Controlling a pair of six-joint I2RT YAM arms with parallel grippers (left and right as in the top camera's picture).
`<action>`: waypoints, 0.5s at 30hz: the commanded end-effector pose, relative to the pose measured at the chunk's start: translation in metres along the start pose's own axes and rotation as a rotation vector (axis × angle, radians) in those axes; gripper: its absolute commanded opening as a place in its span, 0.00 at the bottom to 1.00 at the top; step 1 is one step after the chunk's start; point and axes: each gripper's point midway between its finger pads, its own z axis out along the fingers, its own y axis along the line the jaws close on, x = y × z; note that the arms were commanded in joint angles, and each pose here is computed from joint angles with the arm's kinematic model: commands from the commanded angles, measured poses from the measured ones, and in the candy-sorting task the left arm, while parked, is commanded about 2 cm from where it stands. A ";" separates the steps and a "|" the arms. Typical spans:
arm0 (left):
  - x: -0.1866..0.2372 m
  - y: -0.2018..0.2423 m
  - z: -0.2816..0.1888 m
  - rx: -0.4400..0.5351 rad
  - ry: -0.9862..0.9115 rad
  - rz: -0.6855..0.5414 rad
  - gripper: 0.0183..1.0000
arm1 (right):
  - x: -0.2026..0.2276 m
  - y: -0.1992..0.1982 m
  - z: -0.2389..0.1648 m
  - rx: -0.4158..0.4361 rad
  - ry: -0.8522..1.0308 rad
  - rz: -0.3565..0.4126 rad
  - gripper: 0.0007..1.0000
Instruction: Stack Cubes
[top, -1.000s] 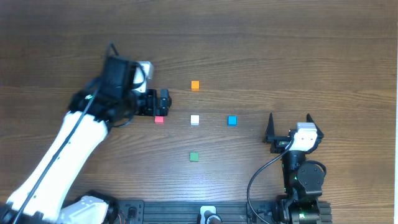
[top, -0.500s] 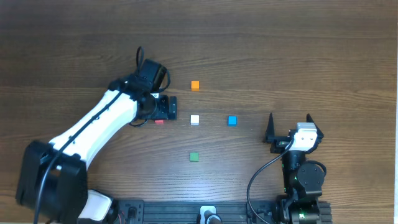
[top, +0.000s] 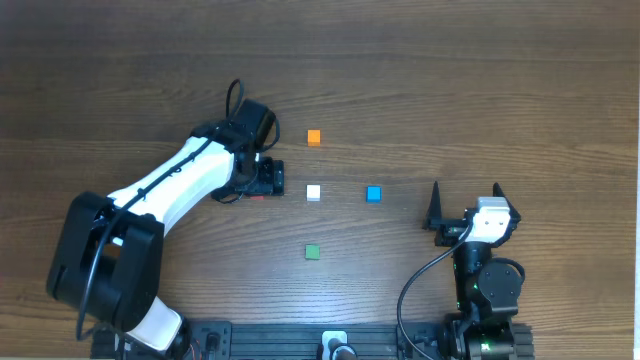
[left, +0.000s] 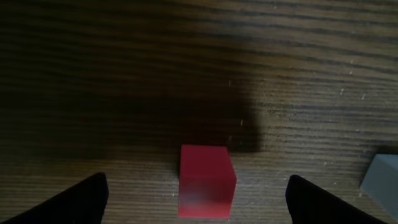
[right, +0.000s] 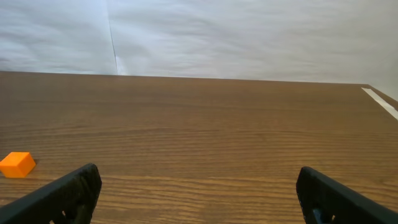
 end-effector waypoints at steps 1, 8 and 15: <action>-0.003 0.002 0.005 -0.015 -0.011 -0.009 0.90 | 0.002 -0.003 0.000 0.014 0.002 -0.004 0.99; 0.000 0.001 0.009 -0.019 -0.005 0.000 0.83 | 0.002 -0.003 0.000 0.014 0.002 -0.004 0.99; 0.004 -0.006 0.019 -0.034 0.005 0.032 0.74 | 0.002 -0.003 0.000 0.014 0.002 -0.004 0.99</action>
